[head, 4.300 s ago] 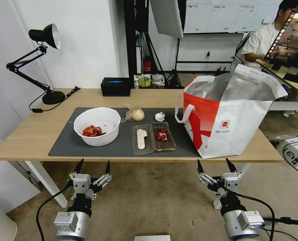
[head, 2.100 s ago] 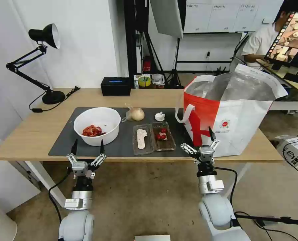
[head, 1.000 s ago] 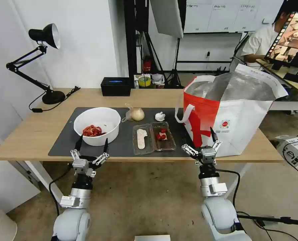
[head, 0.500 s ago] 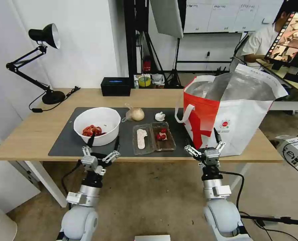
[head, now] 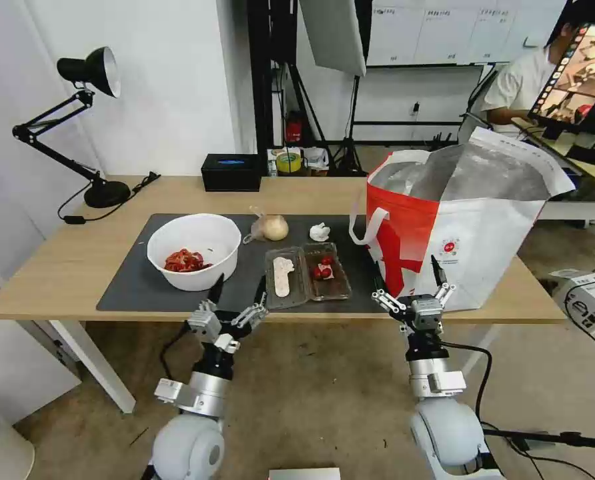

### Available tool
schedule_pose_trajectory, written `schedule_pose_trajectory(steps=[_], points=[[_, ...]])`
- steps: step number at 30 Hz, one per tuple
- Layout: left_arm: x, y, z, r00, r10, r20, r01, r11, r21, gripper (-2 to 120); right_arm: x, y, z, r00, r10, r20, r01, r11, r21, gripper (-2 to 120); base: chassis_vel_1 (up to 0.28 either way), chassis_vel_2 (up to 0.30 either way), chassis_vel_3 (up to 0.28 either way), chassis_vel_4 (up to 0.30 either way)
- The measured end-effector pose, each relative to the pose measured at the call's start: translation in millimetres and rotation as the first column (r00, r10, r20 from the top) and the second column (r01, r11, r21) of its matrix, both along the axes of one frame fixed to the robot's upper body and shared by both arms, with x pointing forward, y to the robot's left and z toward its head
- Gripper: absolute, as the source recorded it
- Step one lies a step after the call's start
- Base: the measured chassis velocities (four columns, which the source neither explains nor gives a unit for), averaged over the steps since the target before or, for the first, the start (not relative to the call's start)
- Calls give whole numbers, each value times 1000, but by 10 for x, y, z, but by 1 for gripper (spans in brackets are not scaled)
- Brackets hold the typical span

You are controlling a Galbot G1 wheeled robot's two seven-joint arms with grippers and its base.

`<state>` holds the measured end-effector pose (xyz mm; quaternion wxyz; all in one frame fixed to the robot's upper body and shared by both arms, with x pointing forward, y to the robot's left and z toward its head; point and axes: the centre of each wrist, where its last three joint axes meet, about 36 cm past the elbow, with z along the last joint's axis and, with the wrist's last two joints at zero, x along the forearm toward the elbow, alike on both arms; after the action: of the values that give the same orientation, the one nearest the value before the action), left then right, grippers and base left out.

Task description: Pick up the trash from the table and place it into the takeout bag.

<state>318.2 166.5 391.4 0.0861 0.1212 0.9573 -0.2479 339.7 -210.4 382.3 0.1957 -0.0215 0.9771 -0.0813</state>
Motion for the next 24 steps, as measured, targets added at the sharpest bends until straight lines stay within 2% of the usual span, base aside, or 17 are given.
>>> schedule_pose_trajectory(steps=[6,7,11,12,14,15,17,24], points=[[20,-145,212,996,2,-86,-11,995,-101,100,-2,-13,-1,1000,-2,0,2,1000,-3,100,0,0,0,0],[20,-145,212,996,2,-86,-11,995,-101,100,-2,-13,-1,1000,-2,0,2,1000,-3,100,0,0,0,0],[-15,-261,477,986,-5,-169,-27,982,-188,100,-5,-5,-11,1000,-2,-3,2,1000,-4,100,0,0,0,0],[-15,-261,477,986,-5,-169,-27,982,-188,100,-5,-5,-11,1000,-2,-3,2,1000,-4,100,0,0,0,0],[-39,-305,592,975,-22,-223,-30,974,-227,100,-6,-5,-20,1000,-3,-6,3,1000,-4,100,0,0,0,0],[-39,-305,592,975,-22,-223,-30,974,-227,100,-6,-5,-20,1000,-3,-6,3,1000,-4,100,0,0,0,0],[-48,-367,666,960,-54,-275,-23,963,-268,100,-10,-8,-27,1000,-3,-8,3,1000,-6,100,0,0,0,0],[24,-477,699,938,-116,-327,8,949,-315,100,-39,-26,-39,1000,-3,-14,3,1000,-12,100,0,0,0,0]])
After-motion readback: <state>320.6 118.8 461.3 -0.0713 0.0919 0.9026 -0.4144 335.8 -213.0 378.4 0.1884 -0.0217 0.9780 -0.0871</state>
